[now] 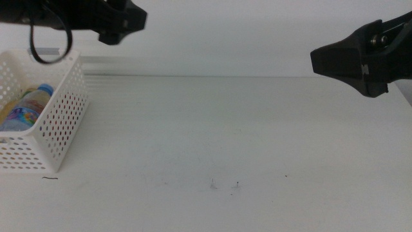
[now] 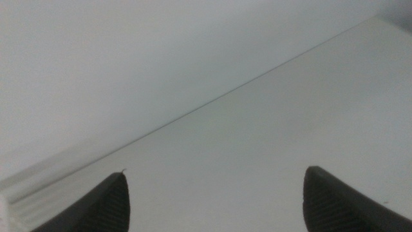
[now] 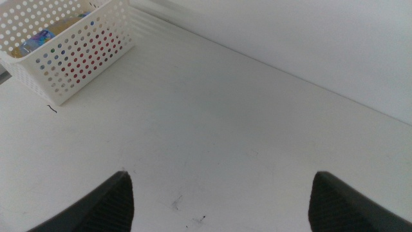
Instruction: Use arms to grab the bottles and put them into the dustbin to the left of the table.
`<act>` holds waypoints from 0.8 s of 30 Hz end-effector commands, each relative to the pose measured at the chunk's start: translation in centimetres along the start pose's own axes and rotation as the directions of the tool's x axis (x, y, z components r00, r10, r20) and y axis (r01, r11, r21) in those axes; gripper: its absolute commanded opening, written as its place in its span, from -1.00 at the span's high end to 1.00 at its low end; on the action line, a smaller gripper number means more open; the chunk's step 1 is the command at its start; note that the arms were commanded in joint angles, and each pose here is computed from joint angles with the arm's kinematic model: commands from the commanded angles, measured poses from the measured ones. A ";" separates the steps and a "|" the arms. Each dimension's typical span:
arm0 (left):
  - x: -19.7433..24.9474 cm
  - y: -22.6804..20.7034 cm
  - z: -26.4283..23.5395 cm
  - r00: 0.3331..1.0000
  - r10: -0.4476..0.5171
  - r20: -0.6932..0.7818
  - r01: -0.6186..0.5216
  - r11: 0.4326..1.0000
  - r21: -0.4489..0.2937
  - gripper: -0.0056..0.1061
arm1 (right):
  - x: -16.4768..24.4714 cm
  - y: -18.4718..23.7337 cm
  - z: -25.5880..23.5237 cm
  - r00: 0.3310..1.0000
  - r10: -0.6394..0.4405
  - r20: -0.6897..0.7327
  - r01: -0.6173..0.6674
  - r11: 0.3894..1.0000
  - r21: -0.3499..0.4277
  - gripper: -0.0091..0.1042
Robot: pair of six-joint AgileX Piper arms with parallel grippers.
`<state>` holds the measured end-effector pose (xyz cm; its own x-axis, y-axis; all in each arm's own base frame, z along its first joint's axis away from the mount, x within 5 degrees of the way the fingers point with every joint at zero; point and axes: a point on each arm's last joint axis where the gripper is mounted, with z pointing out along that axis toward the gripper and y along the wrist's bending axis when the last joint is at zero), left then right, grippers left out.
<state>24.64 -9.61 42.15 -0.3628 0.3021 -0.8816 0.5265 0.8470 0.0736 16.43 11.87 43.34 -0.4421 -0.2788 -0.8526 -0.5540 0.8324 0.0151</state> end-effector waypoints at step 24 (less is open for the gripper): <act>-0.6 -0.9 -1.4 0.974 -0.136 0.183 0.139 0.990 -0.002 -0.70 | -0.3 -0.1 -0.3 1.000 -0.006 0.020 0.006 1.000 0.007 -0.72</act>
<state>23.42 -9.88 43.15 -0.2872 0.1336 -0.9485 0.4780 0.8781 -0.0210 16.43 11.87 43.34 -0.4421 -0.2788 -0.8526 -0.5540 0.8324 0.0151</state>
